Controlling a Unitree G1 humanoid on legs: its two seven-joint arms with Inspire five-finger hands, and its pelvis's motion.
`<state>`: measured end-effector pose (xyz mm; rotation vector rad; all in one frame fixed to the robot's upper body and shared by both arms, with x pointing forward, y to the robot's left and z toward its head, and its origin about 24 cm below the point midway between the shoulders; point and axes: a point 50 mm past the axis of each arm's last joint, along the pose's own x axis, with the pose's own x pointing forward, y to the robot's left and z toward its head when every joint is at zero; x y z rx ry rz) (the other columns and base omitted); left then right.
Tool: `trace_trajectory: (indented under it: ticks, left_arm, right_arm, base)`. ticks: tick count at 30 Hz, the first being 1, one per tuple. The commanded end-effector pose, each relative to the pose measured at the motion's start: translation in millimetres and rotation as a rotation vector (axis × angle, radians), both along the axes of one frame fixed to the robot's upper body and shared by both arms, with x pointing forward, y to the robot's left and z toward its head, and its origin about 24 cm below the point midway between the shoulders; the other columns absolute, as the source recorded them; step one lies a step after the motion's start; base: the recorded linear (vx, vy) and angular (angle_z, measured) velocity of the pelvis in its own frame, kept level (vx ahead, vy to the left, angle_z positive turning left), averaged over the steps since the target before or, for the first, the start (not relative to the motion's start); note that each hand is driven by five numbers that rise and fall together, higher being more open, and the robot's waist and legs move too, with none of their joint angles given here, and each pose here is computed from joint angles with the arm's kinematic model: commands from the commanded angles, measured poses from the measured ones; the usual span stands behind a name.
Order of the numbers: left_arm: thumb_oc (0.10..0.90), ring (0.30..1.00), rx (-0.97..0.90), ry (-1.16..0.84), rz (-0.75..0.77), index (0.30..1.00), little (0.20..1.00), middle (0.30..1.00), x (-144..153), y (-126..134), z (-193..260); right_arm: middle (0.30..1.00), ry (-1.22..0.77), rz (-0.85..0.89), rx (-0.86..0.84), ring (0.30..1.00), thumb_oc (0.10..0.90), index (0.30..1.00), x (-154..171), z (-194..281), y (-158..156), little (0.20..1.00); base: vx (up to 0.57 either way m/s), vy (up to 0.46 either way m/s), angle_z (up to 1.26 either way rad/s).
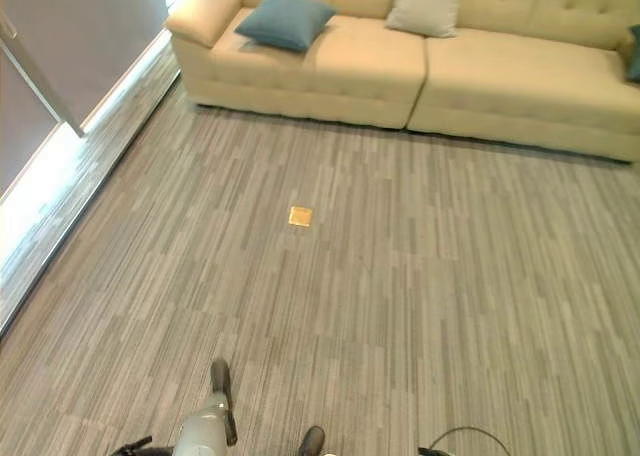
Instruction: Pick up all the scattered cushions and arrange them neatly on the sofa.
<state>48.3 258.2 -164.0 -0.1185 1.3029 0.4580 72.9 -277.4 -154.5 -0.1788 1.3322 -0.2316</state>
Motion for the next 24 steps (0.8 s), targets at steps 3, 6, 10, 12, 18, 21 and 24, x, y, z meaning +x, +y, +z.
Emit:
trace_trajectory:
  ticks: [3,6,10,12,18,21,24]
  left_arm:
    - [0.8,0.9,0.152,-0.065,-0.12,0.9,0.9,0.9,28,39,18]
    - [0.8,0.9,0.174,-0.125,-0.11,0.9,0.9,0.9,45,45,25]
    - [0.8,0.9,0.192,-0.222,-0.122,0.9,0.9,0.9,74,48,34]
    - [0.8,0.9,0.205,-0.227,-0.151,0.9,0.9,0.9,78,47,36]
    - [0.8,0.9,0.207,-0.231,-0.232,0.9,0.9,0.9,88,38,35]
    - [0.8,0.9,0.165,-0.152,-0.251,0.9,0.9,0.9,64,28,23]
    - [0.8,0.9,0.13,-0.136,-0.226,0.9,0.9,0.9,55,21,18]
  right_arm:
    - [0.9,-0.047,0.03,-0.023,0.9,0.8,0.9,4,2,-3,0.9]
    - [0.9,-0.075,0.031,-0.021,0.9,0.8,0.9,11,4,-2,0.9]
    - [0.9,-0.059,0.05,-0.014,0.9,0.8,0.9,7,2,0,0.9]
    - [0.9,-0.045,0.054,-0.019,0.9,0.8,0.9,4,2,-1,0.9]
    - [0.9,0.068,0.048,-0.002,0.9,0.8,0.9,-27,-2,-5,0.9]
    - [0.9,0.135,0.009,0.001,0.9,0.8,0.9,-50,-2,-9,0.9]
    - [0.9,0.097,-0.046,-0.031,0.9,0.8,0.9,-41,2,-20,0.9]
  base:
    - [0.62,0.38,-0.08]
    - [0.45,0.25,0.57]
    - [0.78,0.205,0.66]
    - [0.59,-0.012,0.61]
    - [0.85,-0.189,0.69]
    - [0.79,-0.269,0.79]
    - [0.57,-0.368,0.81]
